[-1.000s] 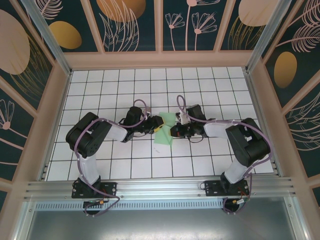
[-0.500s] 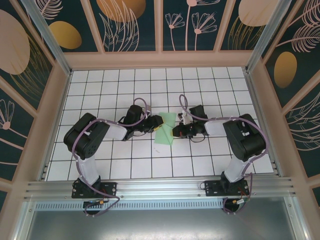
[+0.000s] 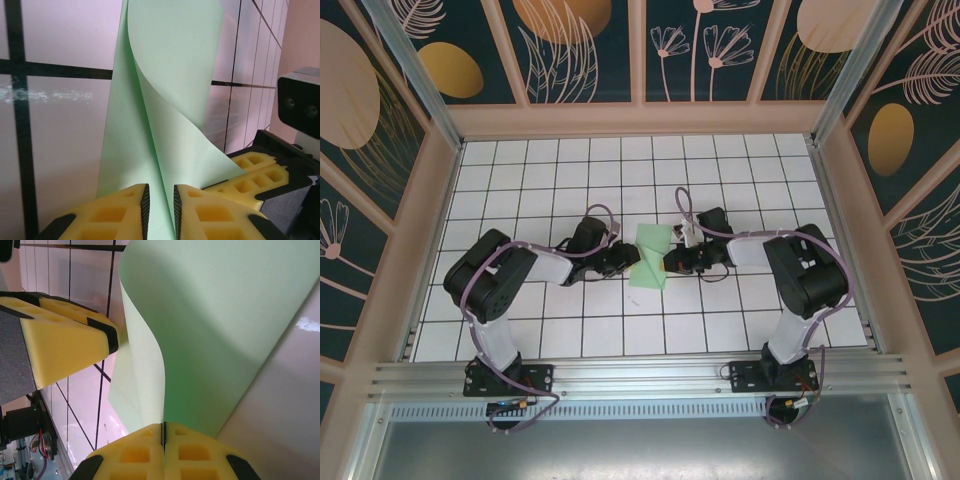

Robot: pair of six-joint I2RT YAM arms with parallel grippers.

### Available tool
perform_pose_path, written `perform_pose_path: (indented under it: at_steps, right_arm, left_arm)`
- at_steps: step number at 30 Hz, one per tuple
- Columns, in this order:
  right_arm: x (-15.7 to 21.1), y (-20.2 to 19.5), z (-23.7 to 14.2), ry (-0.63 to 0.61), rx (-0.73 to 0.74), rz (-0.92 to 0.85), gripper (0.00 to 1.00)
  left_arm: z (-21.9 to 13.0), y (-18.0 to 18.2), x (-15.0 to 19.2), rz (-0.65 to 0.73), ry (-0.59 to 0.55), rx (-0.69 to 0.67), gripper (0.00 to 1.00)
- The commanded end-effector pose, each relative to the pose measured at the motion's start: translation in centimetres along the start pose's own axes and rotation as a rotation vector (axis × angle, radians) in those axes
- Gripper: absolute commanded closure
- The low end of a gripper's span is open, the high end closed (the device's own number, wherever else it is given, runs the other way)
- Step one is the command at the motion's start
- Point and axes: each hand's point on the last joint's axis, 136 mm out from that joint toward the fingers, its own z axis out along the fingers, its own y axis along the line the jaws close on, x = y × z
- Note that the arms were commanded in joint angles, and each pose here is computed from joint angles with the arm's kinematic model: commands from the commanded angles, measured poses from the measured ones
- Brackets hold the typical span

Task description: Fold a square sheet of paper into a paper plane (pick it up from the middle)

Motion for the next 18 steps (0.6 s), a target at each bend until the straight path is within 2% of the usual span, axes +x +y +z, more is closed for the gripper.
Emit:
perform_pose_path:
  at_steps: [1, 11, 18]
  right_arm:
    - [-0.6, 0.3, -0.1, 0.005, -0.023, -0.016, 0.97]
    - [-0.6, 0.8, 0.1, 0.012, -0.049, -0.01, 0.98]
    - [-0.9, 0.9, -0.1, 0.008, -0.041, -0.018, 0.99]
  left_arm:
    - [-0.7, 0.1, 0.5, 0.032, -0.005, -0.019, 0.78]
    - [0.0, 0.3, 1.8, 0.046, 0.036, -0.045, 0.85]
    - [0.2, 2.9, 2.4, 0.027, 0.05, -0.156, 0.88]
